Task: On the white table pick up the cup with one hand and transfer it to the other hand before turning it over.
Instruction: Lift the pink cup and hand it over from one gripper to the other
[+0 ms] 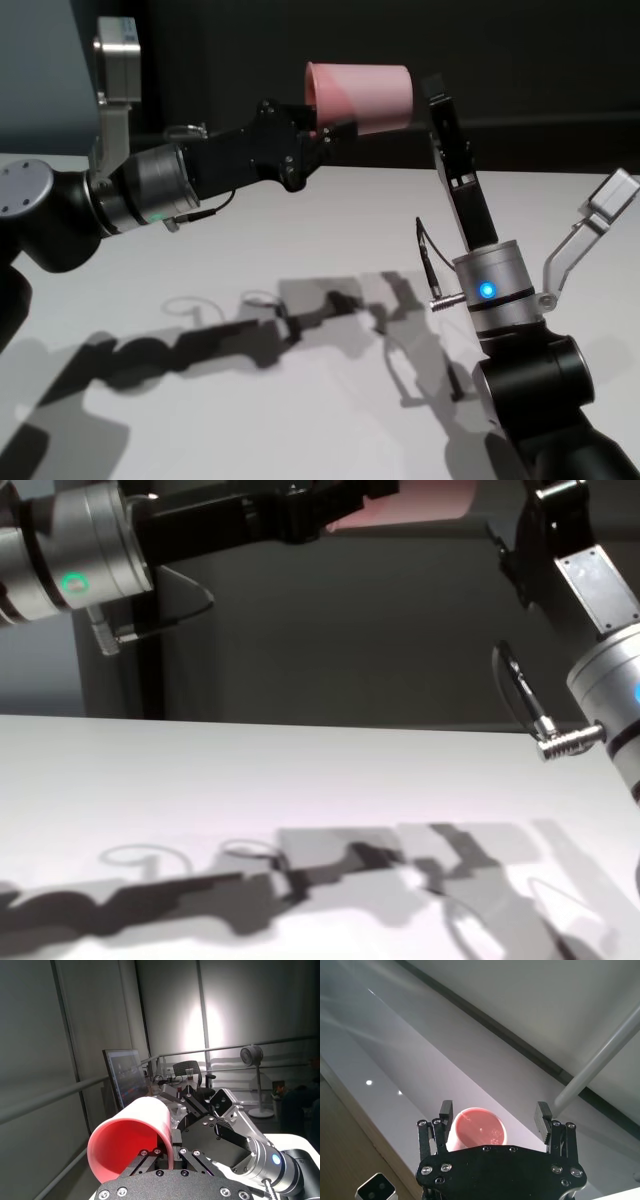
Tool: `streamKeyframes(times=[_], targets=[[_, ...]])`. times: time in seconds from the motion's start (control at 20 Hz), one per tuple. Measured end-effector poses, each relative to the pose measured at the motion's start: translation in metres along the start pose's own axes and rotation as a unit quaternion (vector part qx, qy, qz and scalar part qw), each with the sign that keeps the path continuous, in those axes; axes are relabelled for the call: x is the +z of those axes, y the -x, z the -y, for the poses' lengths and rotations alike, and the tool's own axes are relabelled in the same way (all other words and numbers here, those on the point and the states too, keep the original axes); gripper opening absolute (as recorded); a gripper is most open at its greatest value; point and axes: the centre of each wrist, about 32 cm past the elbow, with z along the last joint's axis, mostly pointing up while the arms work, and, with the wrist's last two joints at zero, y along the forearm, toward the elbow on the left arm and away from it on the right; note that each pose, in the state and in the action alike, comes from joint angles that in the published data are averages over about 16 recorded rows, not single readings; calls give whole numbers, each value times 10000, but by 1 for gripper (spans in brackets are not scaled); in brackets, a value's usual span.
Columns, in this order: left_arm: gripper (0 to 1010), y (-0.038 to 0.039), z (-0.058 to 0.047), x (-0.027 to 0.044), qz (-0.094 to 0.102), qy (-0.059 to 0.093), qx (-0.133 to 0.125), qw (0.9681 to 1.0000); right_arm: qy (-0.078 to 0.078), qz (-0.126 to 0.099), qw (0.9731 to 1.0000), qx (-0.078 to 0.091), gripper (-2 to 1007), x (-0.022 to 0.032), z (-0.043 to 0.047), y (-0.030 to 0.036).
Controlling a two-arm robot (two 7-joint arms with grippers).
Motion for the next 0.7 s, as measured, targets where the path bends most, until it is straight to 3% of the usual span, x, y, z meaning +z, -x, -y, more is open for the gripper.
streamKeyframes(times=[0.7], targets=[[48,0,0,0,0,0,0,10000,-30,-409,9990,181,1002,-176,-109,-8]])
